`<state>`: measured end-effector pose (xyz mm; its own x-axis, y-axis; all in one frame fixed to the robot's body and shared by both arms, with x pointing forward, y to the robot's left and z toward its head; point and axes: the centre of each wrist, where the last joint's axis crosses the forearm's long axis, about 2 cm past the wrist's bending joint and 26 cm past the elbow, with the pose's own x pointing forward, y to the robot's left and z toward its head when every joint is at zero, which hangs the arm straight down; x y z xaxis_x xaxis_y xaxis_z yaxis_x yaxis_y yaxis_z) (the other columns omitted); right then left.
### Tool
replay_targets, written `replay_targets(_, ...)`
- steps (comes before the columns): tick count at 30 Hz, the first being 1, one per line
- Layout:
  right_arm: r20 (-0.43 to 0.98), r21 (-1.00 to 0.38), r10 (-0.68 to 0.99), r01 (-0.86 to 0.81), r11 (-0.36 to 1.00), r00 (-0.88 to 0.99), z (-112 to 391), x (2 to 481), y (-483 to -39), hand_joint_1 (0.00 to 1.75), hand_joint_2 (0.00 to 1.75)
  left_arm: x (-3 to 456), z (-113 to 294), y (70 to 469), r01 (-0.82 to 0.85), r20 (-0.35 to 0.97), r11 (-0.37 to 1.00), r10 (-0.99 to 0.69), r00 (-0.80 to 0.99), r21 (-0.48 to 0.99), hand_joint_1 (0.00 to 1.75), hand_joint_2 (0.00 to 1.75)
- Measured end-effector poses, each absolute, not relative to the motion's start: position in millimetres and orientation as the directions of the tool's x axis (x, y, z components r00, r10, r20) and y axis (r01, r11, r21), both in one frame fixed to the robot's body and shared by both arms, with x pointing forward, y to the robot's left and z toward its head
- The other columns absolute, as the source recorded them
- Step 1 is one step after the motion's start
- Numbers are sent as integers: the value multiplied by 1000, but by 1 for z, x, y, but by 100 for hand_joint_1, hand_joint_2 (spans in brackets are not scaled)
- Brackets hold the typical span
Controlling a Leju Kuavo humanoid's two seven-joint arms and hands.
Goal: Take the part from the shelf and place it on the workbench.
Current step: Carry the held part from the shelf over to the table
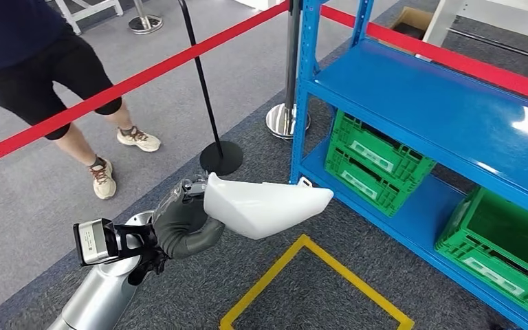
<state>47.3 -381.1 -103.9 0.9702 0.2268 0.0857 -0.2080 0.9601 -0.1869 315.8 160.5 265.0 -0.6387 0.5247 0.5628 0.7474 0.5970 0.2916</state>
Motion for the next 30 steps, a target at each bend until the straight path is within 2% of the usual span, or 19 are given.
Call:
replay_targets(6,121,-179,224,-200,963,967,-105,55,-370,0,0,330,283,154,760,534,576,558,-635,302,175,175)
replay_targets(20,35,-159,151,-143,977,988,-108,42,-359,0,0,335,291,131,806,551,528,602,-577,268,175,175)
replay_targets(30,45,-155,213,-204,967,976,-108,38,-359,0,0,323,283,137,802,560,541,594,-577,252,175,175)
